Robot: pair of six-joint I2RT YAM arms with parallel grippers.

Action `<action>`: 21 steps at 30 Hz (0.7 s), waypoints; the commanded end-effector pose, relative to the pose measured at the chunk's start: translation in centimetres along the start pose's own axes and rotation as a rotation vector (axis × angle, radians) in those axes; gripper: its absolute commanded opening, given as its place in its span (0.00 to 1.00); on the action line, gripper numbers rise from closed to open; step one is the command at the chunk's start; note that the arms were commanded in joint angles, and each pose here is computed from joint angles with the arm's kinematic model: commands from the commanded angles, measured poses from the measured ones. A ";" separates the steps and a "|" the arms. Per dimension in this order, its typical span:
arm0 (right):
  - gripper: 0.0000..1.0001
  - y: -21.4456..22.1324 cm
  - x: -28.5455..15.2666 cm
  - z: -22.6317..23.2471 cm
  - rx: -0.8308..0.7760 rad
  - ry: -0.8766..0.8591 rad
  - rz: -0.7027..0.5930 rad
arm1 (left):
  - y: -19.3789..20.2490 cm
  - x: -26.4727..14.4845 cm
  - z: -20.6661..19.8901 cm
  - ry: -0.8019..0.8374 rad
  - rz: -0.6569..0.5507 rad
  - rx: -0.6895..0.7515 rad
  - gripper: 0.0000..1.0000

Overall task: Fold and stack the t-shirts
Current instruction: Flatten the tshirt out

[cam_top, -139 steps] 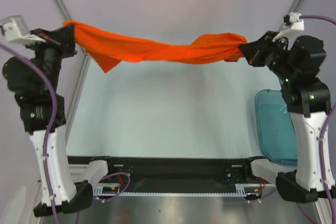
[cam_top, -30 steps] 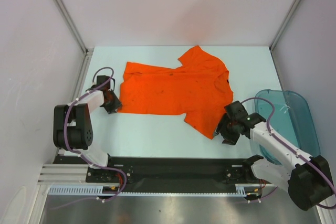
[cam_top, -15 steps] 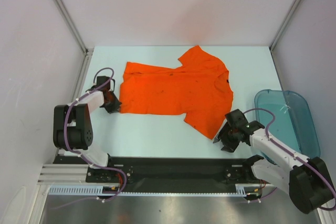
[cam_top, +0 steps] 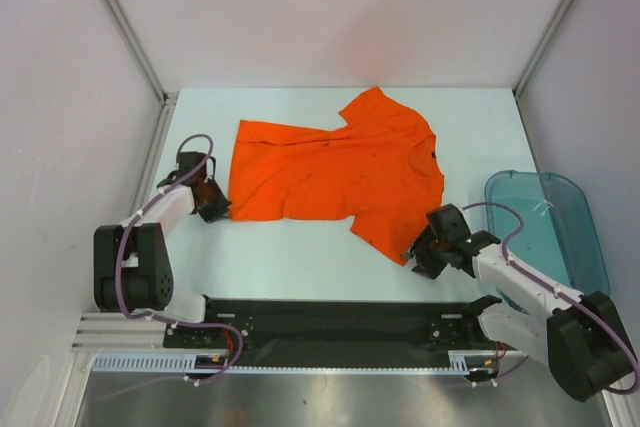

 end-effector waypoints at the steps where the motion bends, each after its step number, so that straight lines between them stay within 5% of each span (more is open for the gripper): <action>1: 0.52 -0.2 0.9 0.6 0.013 0.011 -0.020 | -0.2 -1.0 -0.1 0.019 -0.038 0.019 0.00; 9: 0.39 -0.4 1.5 -0.3 0.052 0.120 -0.072 | -1.0 -1.7 -0.5 0.033 -0.069 0.016 0.00; 21: 0.36 0.2 2.6 -0.9 0.021 0.251 -0.095 | -1.6 -2.1 -0.8 0.044 -0.096 -0.002 0.00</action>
Point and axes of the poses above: each gripper's point midway between its finger pads, its own x axis out along the fingers, its own z axis along the line the jaws close on, y = z × x, the point moved 8 cm from there along -x, back along the fingers, and after that the axes turned 15 degrees about x, right-handed, at the moved point
